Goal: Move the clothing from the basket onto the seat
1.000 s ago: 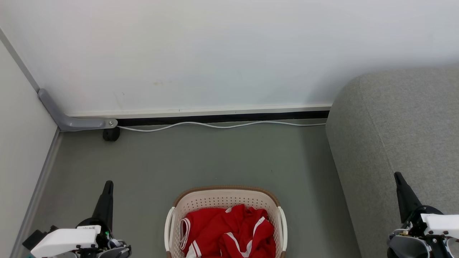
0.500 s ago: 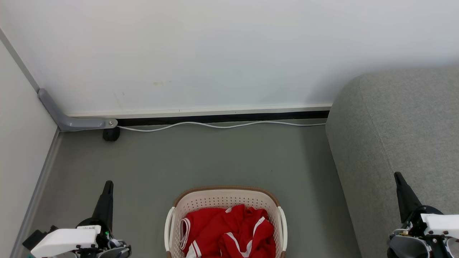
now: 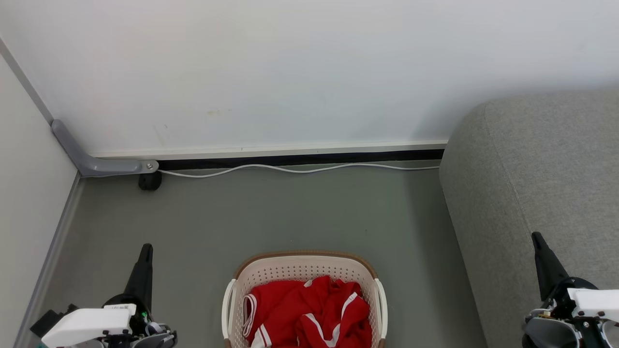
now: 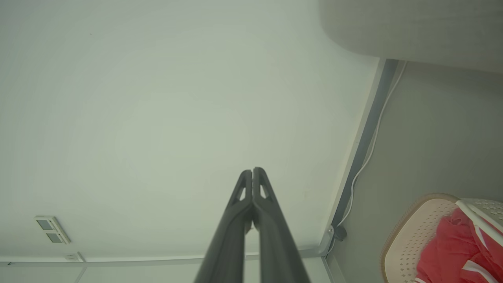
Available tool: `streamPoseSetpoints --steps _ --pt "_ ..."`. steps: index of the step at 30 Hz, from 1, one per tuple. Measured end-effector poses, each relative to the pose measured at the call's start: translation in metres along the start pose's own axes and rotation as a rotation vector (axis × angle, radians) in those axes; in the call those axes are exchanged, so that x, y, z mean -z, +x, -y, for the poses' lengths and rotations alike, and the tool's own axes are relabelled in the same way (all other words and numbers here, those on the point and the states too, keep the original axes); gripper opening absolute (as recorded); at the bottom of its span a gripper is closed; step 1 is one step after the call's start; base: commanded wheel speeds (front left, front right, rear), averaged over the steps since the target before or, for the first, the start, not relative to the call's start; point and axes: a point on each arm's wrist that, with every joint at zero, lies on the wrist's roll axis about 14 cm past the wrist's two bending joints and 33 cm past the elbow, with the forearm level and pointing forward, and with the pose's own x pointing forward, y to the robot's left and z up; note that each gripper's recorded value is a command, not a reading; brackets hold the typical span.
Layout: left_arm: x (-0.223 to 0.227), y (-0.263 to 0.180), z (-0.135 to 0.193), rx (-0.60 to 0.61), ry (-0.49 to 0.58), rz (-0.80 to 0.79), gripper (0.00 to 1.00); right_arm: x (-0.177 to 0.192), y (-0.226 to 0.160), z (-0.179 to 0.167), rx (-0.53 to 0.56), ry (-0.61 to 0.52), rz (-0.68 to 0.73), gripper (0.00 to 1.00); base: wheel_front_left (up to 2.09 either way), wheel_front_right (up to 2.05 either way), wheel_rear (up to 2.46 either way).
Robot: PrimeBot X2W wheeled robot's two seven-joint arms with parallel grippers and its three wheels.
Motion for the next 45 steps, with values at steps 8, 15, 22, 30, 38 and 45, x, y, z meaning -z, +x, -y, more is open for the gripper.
streamPoseSetpoints --steps 8,15,22,30,38,45 --pt "0.007 -0.017 -0.041 -0.122 -0.034 0.002 1.0 0.008 -0.015 0.038 0.112 0.027 -0.006 1.0 0.0 0.0 0.0" --pt "0.006 -0.02 -0.047 -0.137 -0.032 0.013 1.0 0.012 -0.017 0.041 0.12 0.026 -0.016 1.0 0.0 0.0 0.0" --pt "0.007 -0.015 -0.043 -0.128 -0.009 0.017 1.0 0.016 -0.01 0.035 0.106 0.002 -0.023 1.0 0.0 0.0 0.0" --pt "0.008 -0.011 -0.042 -0.13 0.039 0.015 1.0 0.02 -0.003 0.032 0.101 -0.041 -0.035 1.0 0.0 0.0 0.0" --pt "0.008 -0.003 -0.035 -0.113 0.107 0.016 1.0 0.027 0.005 0.026 0.087 -0.108 -0.06 1.0 0.0 0.0 0.0" --pt "0.007 0.0 -0.035 -0.114 0.201 0.012 1.0 0.027 0.013 0.023 0.081 -0.182 -0.065 1.0 0.0 0.0 0.0"
